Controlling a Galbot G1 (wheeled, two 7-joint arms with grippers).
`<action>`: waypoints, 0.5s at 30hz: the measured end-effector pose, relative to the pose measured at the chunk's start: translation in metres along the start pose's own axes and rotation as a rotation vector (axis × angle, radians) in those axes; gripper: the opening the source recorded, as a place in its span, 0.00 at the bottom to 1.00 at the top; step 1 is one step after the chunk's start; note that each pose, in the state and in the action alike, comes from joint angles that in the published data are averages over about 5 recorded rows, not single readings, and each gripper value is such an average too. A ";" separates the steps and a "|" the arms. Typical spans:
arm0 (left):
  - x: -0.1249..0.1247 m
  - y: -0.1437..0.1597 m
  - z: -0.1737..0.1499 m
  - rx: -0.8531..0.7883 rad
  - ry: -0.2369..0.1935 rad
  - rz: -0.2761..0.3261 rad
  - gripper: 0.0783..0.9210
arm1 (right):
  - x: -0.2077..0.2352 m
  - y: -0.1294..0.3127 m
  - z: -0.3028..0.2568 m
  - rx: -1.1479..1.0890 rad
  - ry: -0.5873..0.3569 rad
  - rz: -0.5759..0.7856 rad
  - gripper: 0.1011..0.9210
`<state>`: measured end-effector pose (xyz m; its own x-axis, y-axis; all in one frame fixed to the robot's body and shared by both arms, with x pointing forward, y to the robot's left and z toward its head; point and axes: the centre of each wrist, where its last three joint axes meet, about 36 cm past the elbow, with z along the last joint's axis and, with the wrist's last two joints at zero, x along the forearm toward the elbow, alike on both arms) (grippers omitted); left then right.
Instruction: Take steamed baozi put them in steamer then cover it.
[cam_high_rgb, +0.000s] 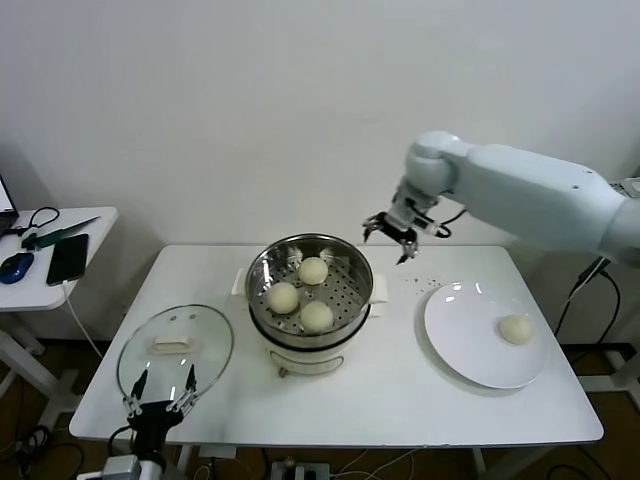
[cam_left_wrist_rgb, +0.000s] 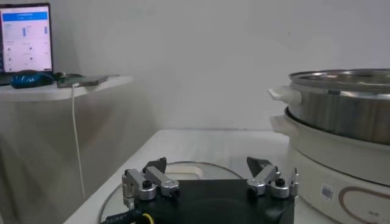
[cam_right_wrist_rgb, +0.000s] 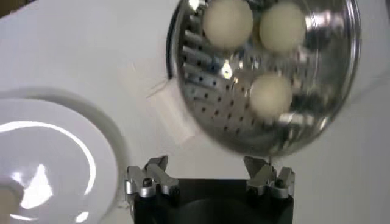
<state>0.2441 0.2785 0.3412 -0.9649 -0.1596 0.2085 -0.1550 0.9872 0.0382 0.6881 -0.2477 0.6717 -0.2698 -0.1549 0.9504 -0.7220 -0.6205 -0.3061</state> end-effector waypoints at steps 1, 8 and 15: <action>0.000 0.000 -0.001 0.000 0.000 0.001 0.88 | -0.001 0.011 0.011 -0.053 0.003 0.000 0.88; 0.004 0.001 -0.003 -0.001 0.000 0.004 0.88 | -0.021 0.091 0.071 -0.332 0.022 -0.019 0.88; 0.008 -0.001 -0.004 -0.006 0.002 0.001 0.88 | -0.055 0.158 0.106 -0.496 0.055 -0.066 0.88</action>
<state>0.2373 0.2760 0.3467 -0.9647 -0.1584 0.2105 -0.1526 0.9873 0.0435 0.6562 -0.4182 0.5771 -0.2366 -0.0785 0.9684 -0.9509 -0.1859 -0.2473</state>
